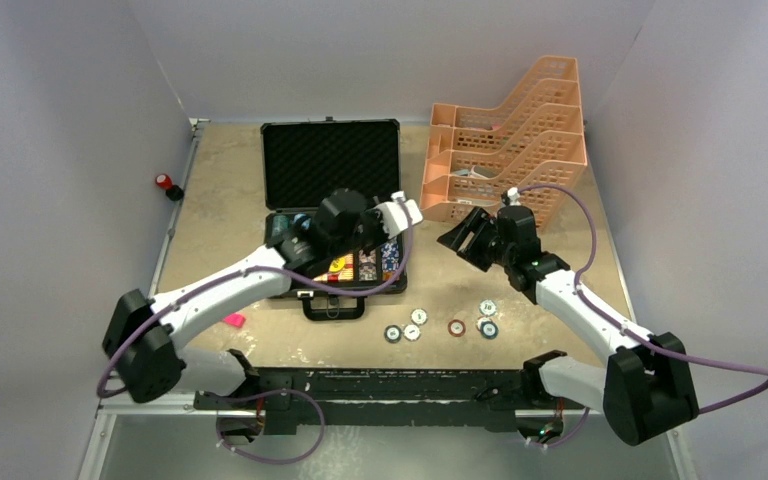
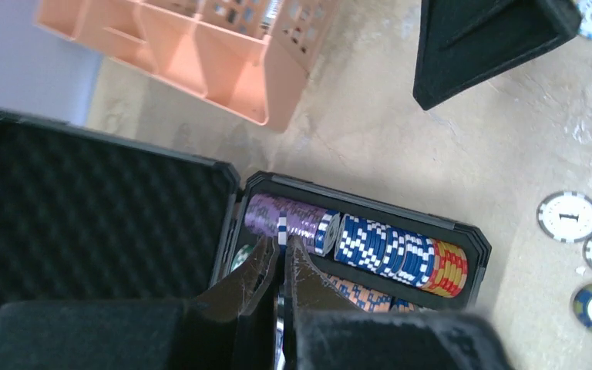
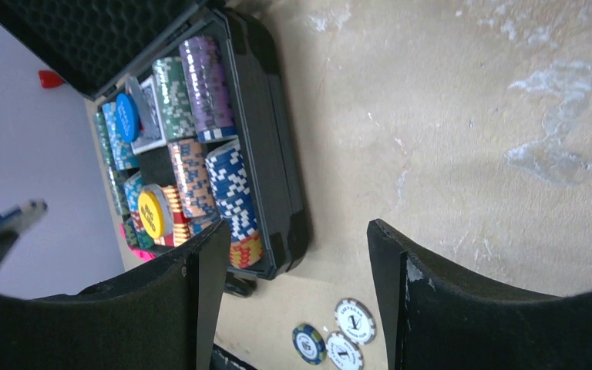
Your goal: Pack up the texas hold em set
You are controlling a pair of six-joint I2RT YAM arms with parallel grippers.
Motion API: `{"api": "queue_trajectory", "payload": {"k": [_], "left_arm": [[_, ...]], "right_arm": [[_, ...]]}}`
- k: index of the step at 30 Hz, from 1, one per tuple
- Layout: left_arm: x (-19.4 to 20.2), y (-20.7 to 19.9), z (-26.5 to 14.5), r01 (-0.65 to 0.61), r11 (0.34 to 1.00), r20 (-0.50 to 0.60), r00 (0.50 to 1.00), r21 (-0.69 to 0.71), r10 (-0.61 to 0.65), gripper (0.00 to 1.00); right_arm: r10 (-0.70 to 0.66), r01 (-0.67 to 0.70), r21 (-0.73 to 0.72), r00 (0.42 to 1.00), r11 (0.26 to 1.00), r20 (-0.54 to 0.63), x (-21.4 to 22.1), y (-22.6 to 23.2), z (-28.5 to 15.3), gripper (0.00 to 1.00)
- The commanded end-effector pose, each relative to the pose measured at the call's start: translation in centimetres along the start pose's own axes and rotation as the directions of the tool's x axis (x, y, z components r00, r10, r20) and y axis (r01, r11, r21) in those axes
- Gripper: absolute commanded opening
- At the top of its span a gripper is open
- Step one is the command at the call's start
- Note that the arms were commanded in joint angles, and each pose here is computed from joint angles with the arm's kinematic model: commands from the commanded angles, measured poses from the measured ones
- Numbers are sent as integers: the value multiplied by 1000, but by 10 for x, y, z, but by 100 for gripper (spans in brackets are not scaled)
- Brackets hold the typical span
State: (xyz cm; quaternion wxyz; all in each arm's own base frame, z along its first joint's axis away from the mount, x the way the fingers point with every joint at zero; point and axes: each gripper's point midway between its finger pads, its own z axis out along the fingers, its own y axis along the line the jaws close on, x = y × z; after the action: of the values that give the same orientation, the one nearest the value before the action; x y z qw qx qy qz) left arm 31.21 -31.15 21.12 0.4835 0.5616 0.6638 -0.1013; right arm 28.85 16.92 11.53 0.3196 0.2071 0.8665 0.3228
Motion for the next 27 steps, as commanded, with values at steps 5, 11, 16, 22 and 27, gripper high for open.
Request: {"api": "queue_trajectory", "payload": {"k": [5,11,16,22,27], "left_arm": [[28,-27,26,-90,916,-60,991,390,123,0],[42,-30,49,-75,904,-108,985,421,132,0],[48,-19,62,-64,935,-132,984,350,117,0],[56,-7,68,-76,955,-166,978,285,127,0],[64,-16,67,-64,944,-183,975,325,129,0]], "right_arm": [[-33,34,-45,999,998,9,4,-1,-7,68],[-41,41,-29,999,999,5,6,-6,-5,68],[-46,46,-25,999,999,3,6,-8,-3,68],[-66,66,-32,998,997,1,5,-8,-1,68],[-69,69,-27,998,997,-4,6,-11,0,68]]}}
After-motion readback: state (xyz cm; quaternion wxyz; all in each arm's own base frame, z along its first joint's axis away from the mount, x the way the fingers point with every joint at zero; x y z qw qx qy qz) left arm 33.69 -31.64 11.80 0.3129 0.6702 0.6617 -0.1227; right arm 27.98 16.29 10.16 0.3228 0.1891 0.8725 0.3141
